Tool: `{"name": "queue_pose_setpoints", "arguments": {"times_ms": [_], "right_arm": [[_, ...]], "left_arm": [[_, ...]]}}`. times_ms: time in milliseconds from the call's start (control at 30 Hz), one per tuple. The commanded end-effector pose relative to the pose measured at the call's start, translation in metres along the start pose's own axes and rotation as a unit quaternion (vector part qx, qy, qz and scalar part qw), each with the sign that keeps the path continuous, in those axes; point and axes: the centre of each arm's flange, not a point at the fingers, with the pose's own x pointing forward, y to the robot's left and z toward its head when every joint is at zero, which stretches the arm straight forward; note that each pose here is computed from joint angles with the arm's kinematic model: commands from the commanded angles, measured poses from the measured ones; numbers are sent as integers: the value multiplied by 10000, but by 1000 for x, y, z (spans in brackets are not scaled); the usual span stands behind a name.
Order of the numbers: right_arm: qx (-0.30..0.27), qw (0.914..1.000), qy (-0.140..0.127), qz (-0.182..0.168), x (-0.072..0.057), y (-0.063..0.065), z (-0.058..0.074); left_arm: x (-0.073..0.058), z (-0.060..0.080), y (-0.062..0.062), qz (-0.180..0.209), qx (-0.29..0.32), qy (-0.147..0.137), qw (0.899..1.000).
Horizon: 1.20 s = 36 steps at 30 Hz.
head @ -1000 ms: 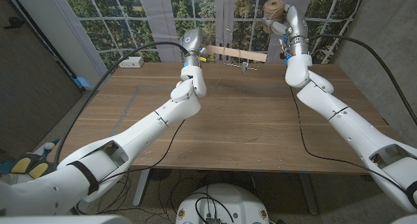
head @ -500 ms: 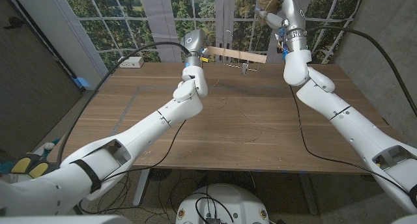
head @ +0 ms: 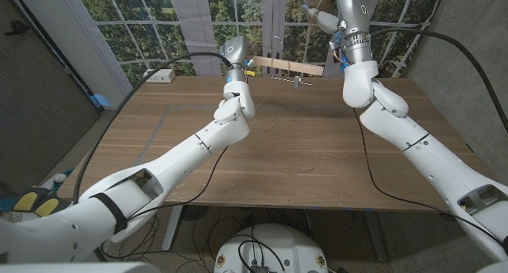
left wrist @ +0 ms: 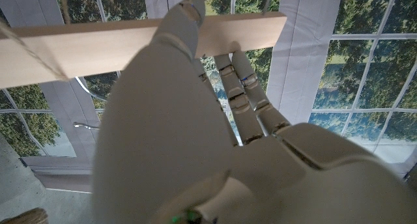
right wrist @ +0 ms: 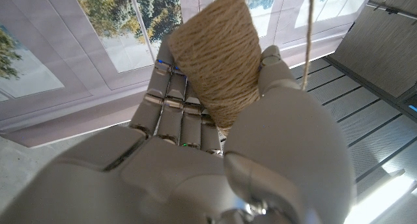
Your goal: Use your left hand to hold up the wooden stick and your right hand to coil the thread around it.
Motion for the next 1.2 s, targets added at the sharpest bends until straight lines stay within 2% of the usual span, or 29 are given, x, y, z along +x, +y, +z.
{"name": "queue_pose_setpoints", "arguments": {"times_ms": [33,300,667,933,1200], "right_arm": [[-285,9990,-266,-238,-18,-12,27],[-763,9959,-229,-428,-41,-18,42],[-1042,9932,45,-520,-72,-17,43],[-1327,9900,198,-434,-95,-10,54],[-1447,9886,361,-219,-111,-10,71]], "left_arm": [[3,-3,-3,152,-9,136,9998],[5,-6,-4,219,-77,152,9996],[8,-5,-4,356,-128,107,9992],[9,-6,-5,501,-195,99,9985],[9,-4,-6,647,-236,116,9976]]}}
